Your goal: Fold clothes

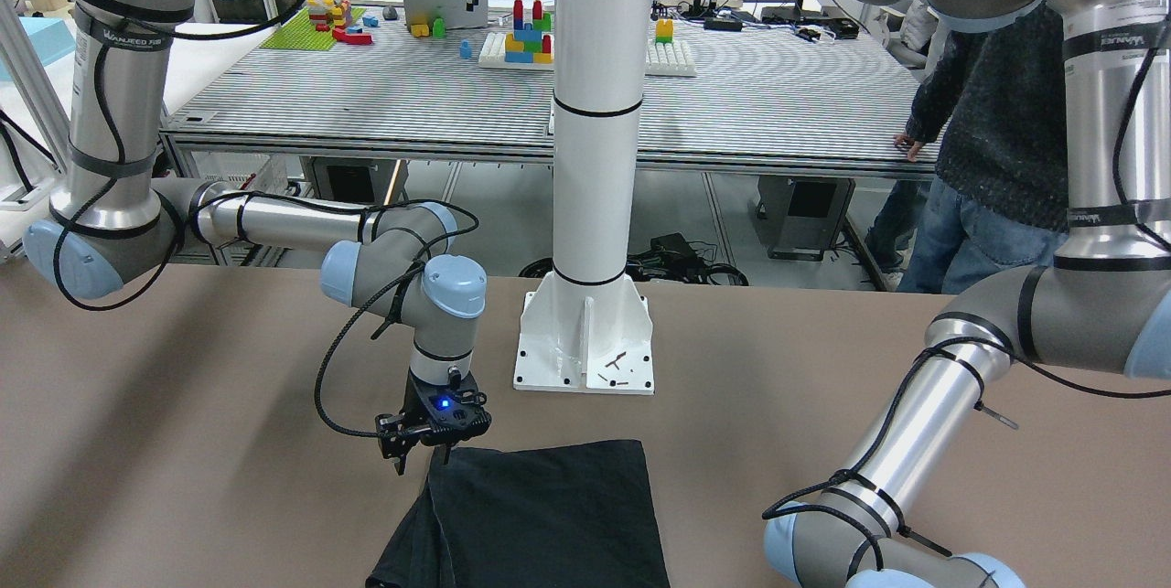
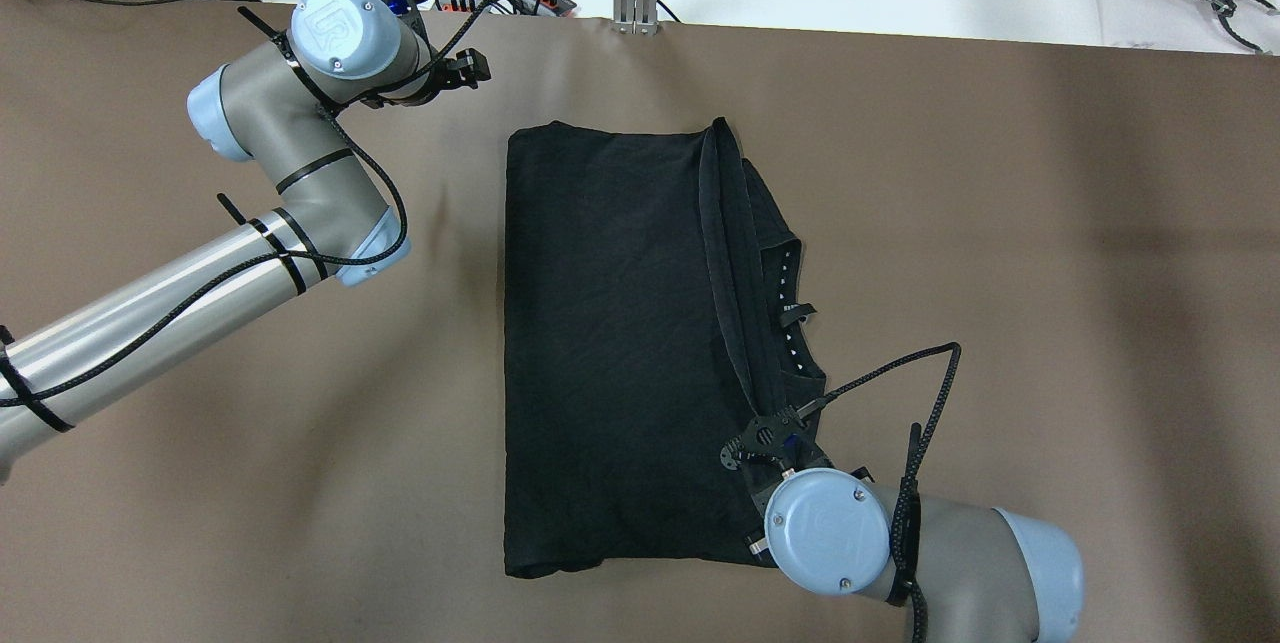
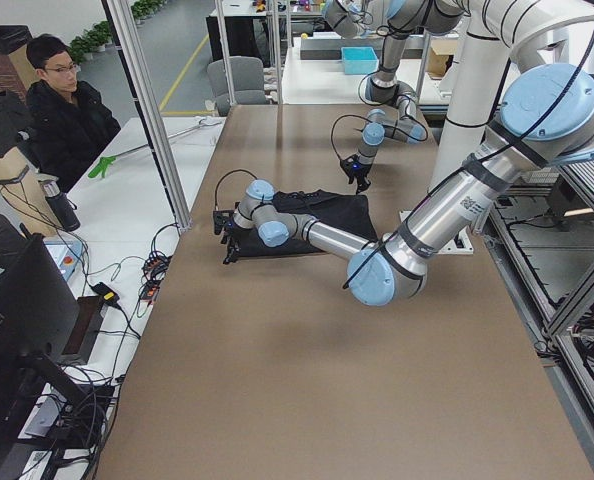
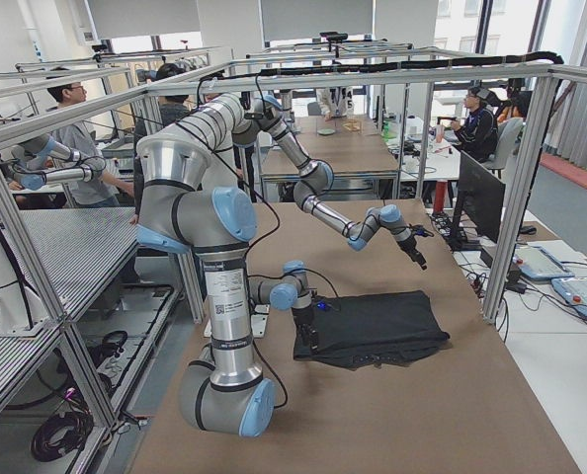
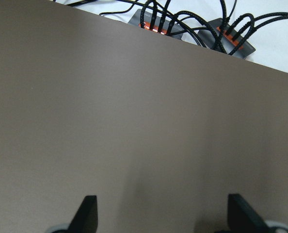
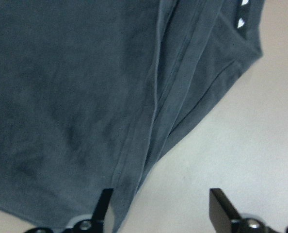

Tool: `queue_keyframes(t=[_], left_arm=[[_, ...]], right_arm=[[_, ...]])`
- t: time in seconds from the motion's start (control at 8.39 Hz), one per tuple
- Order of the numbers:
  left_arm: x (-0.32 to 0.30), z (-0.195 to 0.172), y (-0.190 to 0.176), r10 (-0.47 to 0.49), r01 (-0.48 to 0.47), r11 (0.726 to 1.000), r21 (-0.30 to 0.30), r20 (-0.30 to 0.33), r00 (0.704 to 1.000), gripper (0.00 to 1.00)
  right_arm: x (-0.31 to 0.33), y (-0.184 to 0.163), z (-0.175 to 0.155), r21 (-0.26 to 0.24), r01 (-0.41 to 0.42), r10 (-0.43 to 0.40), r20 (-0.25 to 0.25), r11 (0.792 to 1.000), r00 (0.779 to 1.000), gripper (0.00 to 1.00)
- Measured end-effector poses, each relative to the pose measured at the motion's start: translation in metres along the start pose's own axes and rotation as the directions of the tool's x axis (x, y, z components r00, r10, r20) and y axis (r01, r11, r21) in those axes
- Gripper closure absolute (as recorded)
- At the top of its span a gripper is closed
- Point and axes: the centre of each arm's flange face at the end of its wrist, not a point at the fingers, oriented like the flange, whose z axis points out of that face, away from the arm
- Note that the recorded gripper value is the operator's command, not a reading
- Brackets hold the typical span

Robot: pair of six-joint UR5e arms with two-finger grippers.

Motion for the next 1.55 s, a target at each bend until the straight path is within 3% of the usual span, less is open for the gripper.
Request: queue_keyframes(t=[0.24,0.48,0.72,1.55], left_arm=[[0.0,0.0,0.0,0.0,0.0,1.0,-0.001,-0.001,1.0,0.06],[-0.001,0.0,0.0,0.0,0.0,1.0,-0.002,0.0,1.0,0.06],[-0.002,0.001,0.001,0.0,0.0,1.0,-0.002,0.002,1.0,0.06],[-0.007,0.004,0.002,-0.001,0.001,1.0,-0.003,0.004,1.0,0.06]], right_arm=[[0.012,-0.049,-0.008,0.043,-0.044,0.044,-0.016,0.998,0.999,0.05],[-0.001,-0.108,0.006,0.053,-0.039,0.041,-0.045,0.998,0.998,0.05],[0.01,-0.142,0.028,0.061,-0.015,0.019,-0.07,0.998,0.997,0.05],[0.047,-0.159,0.049,0.037,0.024,-0.021,-0.083,0.999,0.996,0.05]])
